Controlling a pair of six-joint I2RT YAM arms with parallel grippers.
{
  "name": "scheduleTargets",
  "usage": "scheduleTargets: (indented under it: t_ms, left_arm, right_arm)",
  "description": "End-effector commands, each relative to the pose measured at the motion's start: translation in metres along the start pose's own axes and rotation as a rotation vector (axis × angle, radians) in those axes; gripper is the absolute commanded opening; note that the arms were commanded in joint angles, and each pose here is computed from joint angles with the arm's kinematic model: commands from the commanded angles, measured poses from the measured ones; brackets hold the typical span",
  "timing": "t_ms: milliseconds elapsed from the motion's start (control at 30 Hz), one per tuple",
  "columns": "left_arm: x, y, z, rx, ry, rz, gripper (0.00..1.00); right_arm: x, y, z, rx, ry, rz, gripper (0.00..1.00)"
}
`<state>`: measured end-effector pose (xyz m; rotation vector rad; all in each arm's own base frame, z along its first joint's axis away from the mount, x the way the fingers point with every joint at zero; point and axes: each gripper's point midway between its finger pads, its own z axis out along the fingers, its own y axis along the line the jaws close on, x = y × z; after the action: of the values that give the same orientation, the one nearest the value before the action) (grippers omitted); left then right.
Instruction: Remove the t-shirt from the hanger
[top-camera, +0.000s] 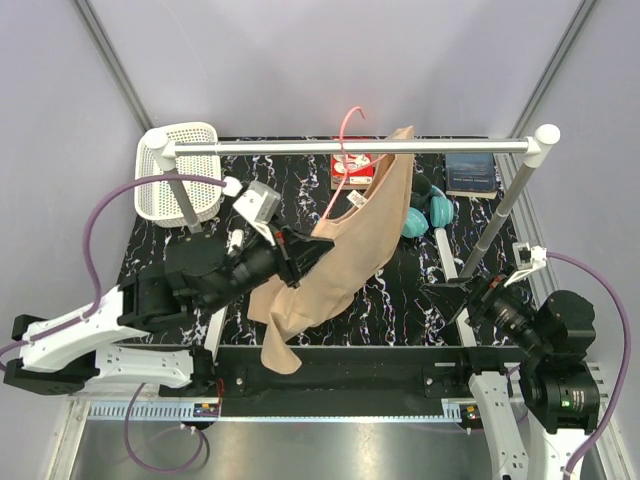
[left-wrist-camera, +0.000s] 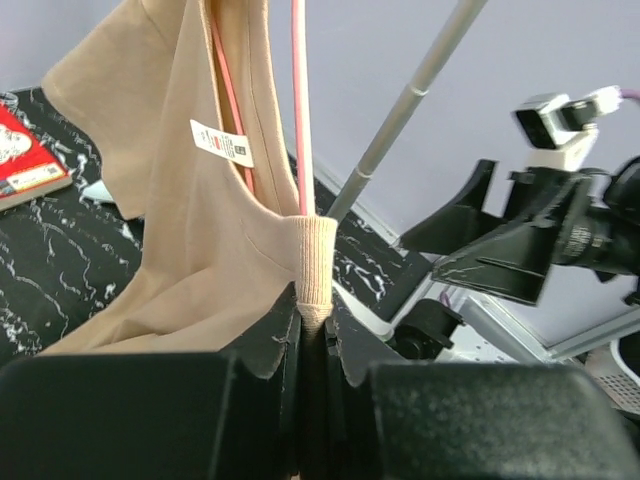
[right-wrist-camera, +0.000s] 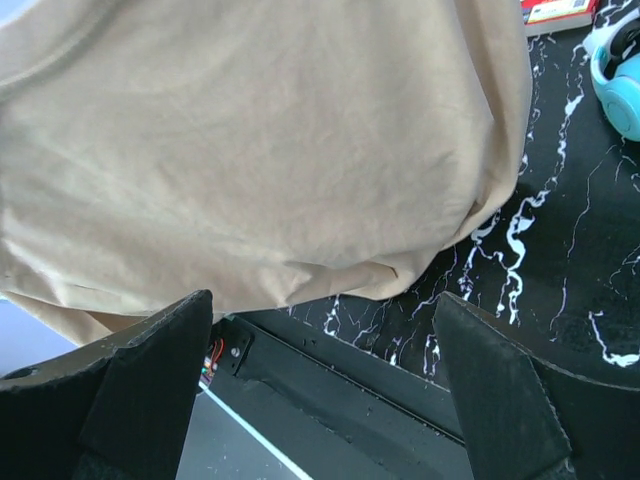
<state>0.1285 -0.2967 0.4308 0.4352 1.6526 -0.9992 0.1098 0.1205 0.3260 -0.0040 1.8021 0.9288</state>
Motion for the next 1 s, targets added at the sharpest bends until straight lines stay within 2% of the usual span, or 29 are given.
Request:
scheduleTargets:
  t_ms: [0,133,267,533,633,767,833,967]
  left_arm:
    - [-0.057,-0.019,-0.033,0.148,-0.190,-0.028,0.00]
    - [-0.056,-0.023,-0.050,0.228,-0.209,0.030,0.00]
    - [-0.029,-0.022,-0.062,0.303,-0.171,0.100,0.00]
    - [0.016,0.002,-0.066,0.277,-0.118,0.095,0.00]
    - [0.033,0.009,-0.061,0.249,-0.082,0.090,0.00]
    - [0.045,0.014,-0.056,0.225,-0.053,0.079,0.00]
    - [0.053,0.018,-0.053,0.202,-0.031,0.068,0.00]
    - [0.068,0.032,-0.046,0.121,0.012,0.033,0.00]
  right_arm:
    - [0.000,0.004,0.006,-0.047,0.019,-0.020,1.00]
    - [0.005,0.007,0.007,-0.082,0.036,-0.011,0.99]
    - [0.014,0.010,0.015,-0.160,0.076,0.027,1.00]
    - [0.031,0.003,0.032,-0.226,0.197,0.094,1.00]
    - [0.046,0.000,0.035,-0.238,0.288,0.088,1.00]
    - [0.077,-0.010,0.040,-0.211,0.482,0.093,1.00]
    - [0.087,0.002,0.037,-0.258,0.541,0.078,1.00]
    - [0.102,-0.003,0.051,-0.192,0.628,0.051,1.00]
